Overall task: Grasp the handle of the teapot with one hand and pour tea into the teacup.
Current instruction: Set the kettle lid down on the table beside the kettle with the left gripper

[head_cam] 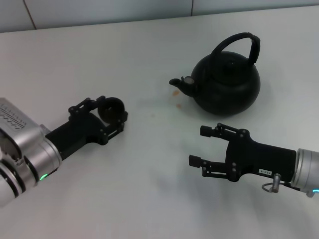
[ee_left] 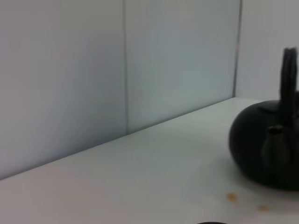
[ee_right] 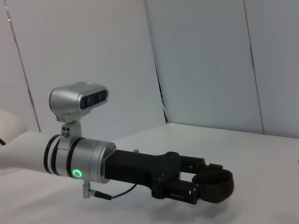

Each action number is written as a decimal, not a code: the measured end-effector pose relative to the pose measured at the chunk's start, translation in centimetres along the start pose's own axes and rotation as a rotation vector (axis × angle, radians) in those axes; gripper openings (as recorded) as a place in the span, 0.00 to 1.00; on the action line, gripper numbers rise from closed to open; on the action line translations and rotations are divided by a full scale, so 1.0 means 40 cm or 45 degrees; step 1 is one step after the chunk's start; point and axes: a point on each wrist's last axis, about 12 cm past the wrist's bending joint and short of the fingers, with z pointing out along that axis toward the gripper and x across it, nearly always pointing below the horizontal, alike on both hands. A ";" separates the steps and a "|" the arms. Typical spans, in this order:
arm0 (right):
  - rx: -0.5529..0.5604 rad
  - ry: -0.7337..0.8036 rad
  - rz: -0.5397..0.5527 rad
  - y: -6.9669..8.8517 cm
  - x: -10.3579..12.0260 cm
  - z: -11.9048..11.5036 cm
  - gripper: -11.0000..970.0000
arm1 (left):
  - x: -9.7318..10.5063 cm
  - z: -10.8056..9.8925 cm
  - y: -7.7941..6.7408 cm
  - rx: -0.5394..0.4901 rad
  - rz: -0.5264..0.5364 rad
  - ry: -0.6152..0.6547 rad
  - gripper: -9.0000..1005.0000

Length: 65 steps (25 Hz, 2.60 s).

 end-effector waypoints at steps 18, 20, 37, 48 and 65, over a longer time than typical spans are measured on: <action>0.012 0.001 0.021 0.009 0.010 -0.009 0.86 | -0.054 0.079 -0.038 0.156 0.027 -0.007 0.69; 0.012 0.001 0.022 0.009 0.011 -0.009 0.86 | -0.054 0.082 -0.040 0.153 0.030 0.001 0.69; 0.011 0.002 0.021 0.009 0.010 -0.008 0.86 | -0.036 0.097 -0.051 0.131 0.071 0.097 0.70; 0.010 0.004 0.022 0.010 0.012 -0.009 0.86 | -0.037 0.098 -0.055 0.126 0.071 0.092 0.70; 0.009 0.003 0.023 0.010 0.011 -0.008 0.86 | -0.037 0.100 -0.056 0.109 0.098 0.091 0.86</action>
